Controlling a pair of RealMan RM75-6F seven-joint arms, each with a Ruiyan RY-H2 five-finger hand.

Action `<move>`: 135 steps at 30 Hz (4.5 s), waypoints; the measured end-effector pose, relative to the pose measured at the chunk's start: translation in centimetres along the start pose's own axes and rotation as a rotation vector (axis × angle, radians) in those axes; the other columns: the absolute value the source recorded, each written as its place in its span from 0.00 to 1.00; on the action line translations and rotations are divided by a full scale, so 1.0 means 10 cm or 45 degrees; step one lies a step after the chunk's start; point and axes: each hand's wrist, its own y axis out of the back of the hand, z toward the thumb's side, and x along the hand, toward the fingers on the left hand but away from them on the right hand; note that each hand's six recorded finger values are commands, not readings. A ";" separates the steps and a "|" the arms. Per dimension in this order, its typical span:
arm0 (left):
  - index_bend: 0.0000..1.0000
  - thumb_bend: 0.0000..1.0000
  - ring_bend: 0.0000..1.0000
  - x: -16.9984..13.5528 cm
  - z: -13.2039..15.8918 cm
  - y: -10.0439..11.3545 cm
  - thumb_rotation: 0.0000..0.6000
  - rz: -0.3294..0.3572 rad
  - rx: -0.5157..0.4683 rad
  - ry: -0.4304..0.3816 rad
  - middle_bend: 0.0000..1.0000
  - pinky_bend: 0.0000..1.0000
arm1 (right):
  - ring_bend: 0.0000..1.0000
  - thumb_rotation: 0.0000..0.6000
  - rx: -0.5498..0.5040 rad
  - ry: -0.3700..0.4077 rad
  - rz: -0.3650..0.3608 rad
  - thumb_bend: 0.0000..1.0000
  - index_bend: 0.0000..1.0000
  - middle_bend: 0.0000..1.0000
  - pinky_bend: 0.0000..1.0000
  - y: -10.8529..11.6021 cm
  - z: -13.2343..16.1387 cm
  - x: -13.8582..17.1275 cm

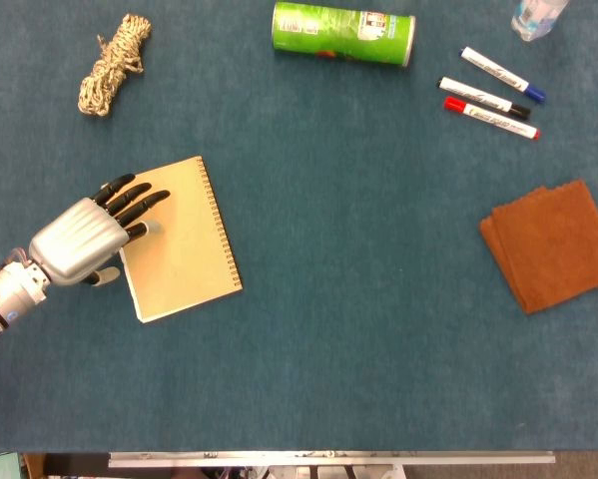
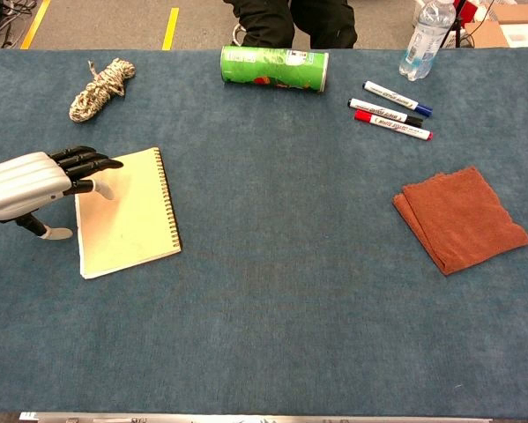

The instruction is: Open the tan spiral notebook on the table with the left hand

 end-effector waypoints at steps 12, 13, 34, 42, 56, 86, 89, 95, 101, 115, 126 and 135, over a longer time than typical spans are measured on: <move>0.29 0.15 0.00 0.13 0.05 0.00 1.00 0.035 -0.098 -0.011 0.02 0.00 | 0.26 1.00 0.007 -0.020 -0.011 0.19 0.44 0.36 0.33 0.03 -0.02 0.03; 0.29 0.15 0.00 0.15 0.06 0.01 1.00 0.040 -0.106 -0.011 0.02 0.00 | 0.26 1.00 0.006 -0.021 -0.012 0.19 0.44 0.36 0.33 0.03 -0.02 0.03; 0.33 0.16 0.00 0.25 0.05 -0.04 1.00 0.058 -0.269 0.040 0.03 0.00 | 0.26 1.00 0.012 -0.028 -0.029 0.19 0.44 0.36 0.33 0.07 -0.02 0.05; 0.36 0.18 0.00 0.34 0.15 -0.01 1.00 0.101 -0.425 0.039 0.04 0.00 | 0.25 1.00 0.011 -0.043 -0.049 0.19 0.44 0.36 0.33 0.10 -0.05 0.09; 0.36 0.31 0.00 0.58 0.37 0.18 1.00 0.230 -0.627 0.006 0.06 0.00 | 0.24 1.00 0.008 -0.045 -0.067 0.19 0.44 0.36 0.32 0.14 -0.06 0.09; 0.73 0.37 0.00 0.56 0.39 0.45 1.00 0.198 -0.624 -0.031 0.25 0.00 | 0.23 1.00 -0.012 -0.036 -0.092 0.19 0.44 0.36 0.32 0.16 -0.11 0.09; 0.73 0.37 0.00 0.41 0.23 0.47 1.00 0.166 -0.557 -0.010 0.25 0.00 | 0.23 1.00 -0.013 -0.029 -0.087 0.19 0.44 0.36 0.32 0.15 -0.09 0.09; 0.73 0.37 0.00 0.12 -0.04 0.59 1.00 0.103 -0.399 0.026 0.25 0.00 | 0.23 1.00 -0.020 -0.020 -0.083 0.19 0.44 0.36 0.32 0.12 -0.05 0.09; 0.73 0.37 0.00 0.10 0.02 0.73 1.00 0.092 -0.218 -0.037 0.25 0.00 | 0.23 1.00 -0.023 -0.028 -0.091 0.19 0.44 0.36 0.32 0.11 -0.07 0.12; 0.72 0.37 0.00 0.52 0.82 1.09 1.00 0.129 0.055 -0.278 0.24 0.00 | 0.23 1.00 -0.032 -0.067 -0.101 0.19 0.44 0.36 0.32 0.12 -0.19 0.21; 0.67 0.37 0.00 0.87 1.23 1.14 1.00 0.053 0.047 -0.313 0.21 0.00 | 0.23 1.00 -0.049 -0.094 -0.108 0.19 0.44 0.36 0.32 0.09 -0.31 0.25; 0.60 0.37 0.00 1.09 1.50 1.07 1.00 -0.026 0.031 -0.300 0.19 0.00 | 0.23 1.00 -0.061 -0.108 -0.109 0.19 0.44 0.36 0.32 0.08 -0.38 0.28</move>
